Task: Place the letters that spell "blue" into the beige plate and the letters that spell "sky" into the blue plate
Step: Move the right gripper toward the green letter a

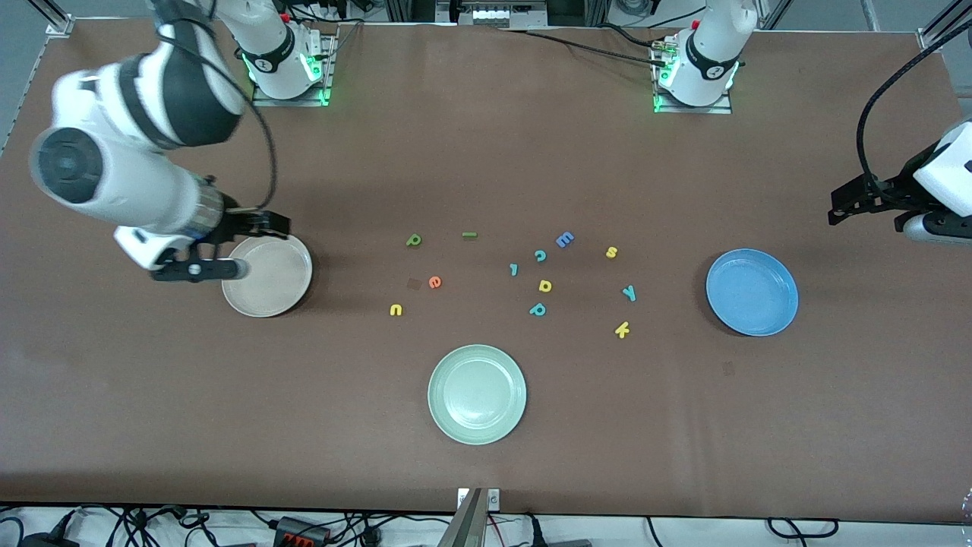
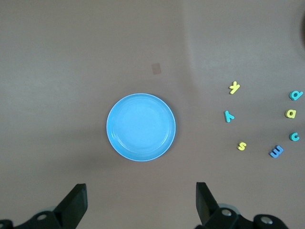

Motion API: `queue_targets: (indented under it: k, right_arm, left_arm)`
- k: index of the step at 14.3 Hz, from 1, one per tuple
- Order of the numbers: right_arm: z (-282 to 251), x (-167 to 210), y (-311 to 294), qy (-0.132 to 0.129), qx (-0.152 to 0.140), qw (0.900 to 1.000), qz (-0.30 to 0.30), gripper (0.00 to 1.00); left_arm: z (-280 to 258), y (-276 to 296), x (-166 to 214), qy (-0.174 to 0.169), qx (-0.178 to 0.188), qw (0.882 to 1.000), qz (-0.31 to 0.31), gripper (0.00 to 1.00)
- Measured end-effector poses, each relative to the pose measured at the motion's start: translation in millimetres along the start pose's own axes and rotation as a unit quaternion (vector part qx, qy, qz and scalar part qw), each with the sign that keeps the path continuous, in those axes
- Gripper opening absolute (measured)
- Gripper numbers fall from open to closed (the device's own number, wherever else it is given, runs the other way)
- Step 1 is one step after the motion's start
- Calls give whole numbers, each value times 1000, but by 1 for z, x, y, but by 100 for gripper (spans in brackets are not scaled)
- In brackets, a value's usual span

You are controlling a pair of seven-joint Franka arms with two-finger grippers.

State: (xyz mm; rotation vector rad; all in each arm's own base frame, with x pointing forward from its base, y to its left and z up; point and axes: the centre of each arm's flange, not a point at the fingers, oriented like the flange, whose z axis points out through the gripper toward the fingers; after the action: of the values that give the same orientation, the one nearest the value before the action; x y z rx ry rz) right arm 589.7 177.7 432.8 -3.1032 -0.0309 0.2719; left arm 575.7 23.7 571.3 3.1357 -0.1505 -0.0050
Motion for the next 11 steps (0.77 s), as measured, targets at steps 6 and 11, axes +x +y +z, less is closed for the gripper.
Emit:
queue_targets:
  k: [6,11]
  right_arm:
    - [82,-23,-69,5,-12,1000,-6,100]
    - [131,-47,-114,2,-23,1000,-5,100]
  left_arm:
    - [12,7,-4,-36,-5,999,6,100]
    - [84,34,16,-115,-10,993,30,100]
